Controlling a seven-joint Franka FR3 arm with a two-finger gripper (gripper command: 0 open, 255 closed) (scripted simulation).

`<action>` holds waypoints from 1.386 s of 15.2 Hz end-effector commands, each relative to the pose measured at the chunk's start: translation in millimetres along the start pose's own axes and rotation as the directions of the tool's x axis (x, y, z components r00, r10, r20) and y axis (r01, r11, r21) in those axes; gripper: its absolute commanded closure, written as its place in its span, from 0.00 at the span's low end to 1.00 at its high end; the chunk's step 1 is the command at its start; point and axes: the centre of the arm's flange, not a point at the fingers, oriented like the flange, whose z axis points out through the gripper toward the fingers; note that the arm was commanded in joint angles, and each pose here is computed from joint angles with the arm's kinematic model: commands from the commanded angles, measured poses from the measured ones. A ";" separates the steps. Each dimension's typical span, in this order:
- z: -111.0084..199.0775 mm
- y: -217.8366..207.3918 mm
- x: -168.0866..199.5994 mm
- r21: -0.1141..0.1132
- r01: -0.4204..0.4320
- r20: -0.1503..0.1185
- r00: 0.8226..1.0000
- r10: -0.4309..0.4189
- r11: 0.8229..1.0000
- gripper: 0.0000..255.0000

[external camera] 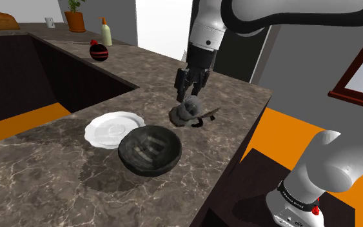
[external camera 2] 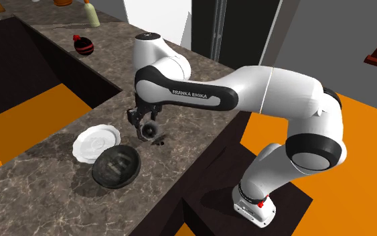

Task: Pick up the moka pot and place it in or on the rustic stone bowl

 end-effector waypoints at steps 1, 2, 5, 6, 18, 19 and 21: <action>-10.1 -2.7 0.1 0.000 0.000 0.000 1.000 0.000 1.000 1.00; -15.3 -3.8 0.4 0.000 0.000 0.000 1.000 0.000 1.000 1.00; -30.8 -6.9 1.2 0.000 0.000 0.000 1.000 0.000 1.000 1.00; -36.0 -7.9 1.4 0.000 0.000 0.000 1.000 0.000 1.000 1.00; -97.3 -20.3 4.7 0.000 0.000 0.000 1.000 0.000 1.000 1.00; -95.3 -33.3 6.1 0.000 0.000 0.000 1.000 0.000 1.000 1.00; -91.3 -59.2 9.0 0.000 0.000 0.000 1.000 0.000 1.000 1.00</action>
